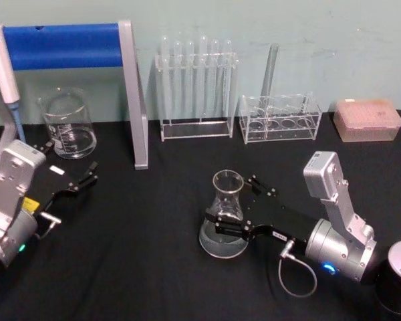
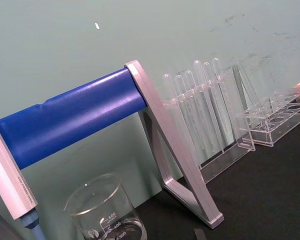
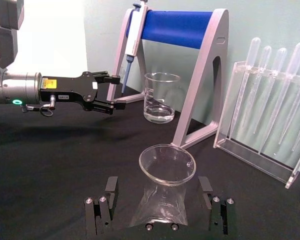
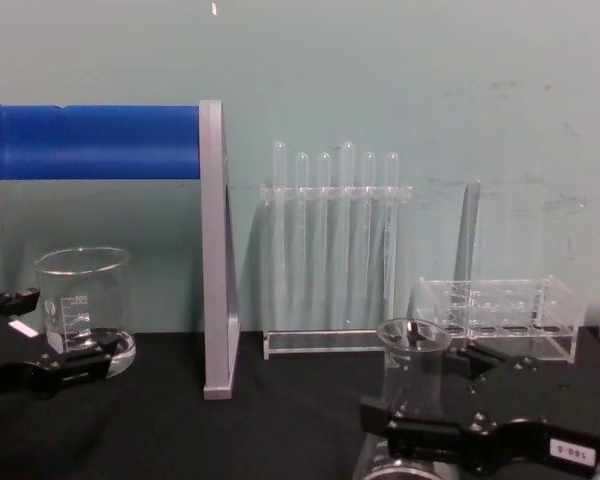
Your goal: Grasp the erlenmeyer flask with one hand, shake it three times, then place it back.
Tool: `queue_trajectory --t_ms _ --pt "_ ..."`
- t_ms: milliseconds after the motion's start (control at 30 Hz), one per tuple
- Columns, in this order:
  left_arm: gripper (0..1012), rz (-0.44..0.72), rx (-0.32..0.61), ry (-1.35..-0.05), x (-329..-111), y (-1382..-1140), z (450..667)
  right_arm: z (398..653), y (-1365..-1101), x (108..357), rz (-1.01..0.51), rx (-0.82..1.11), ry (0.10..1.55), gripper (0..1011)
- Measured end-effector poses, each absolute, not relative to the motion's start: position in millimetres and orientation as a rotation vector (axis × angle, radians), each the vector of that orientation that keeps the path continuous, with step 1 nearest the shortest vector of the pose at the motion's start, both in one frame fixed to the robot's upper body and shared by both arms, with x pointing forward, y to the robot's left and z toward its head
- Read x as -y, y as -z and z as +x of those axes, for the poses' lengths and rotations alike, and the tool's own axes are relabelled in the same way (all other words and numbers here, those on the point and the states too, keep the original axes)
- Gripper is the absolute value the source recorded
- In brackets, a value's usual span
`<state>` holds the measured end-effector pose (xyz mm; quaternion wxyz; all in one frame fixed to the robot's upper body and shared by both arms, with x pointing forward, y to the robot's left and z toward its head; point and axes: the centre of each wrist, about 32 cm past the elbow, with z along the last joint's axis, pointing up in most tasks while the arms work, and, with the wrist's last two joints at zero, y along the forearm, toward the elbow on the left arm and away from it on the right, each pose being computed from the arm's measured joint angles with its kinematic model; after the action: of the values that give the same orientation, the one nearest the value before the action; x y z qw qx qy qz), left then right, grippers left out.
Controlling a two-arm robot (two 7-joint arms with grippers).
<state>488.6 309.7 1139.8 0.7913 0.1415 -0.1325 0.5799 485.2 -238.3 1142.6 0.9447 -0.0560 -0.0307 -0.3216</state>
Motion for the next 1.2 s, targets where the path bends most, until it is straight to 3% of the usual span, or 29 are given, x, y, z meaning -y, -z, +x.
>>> queue_trajectory --t_ms 633,1200 --pt "1001 0.304 0.285 -1.248 -310 -1140 489 470 -1145 249 -0.125 0.074 0.672 1000" --pt "1001 0.304 0.285 -1.248 -310 -1140 489 434 -1144 289 -0.139 0.042 0.822 1000"
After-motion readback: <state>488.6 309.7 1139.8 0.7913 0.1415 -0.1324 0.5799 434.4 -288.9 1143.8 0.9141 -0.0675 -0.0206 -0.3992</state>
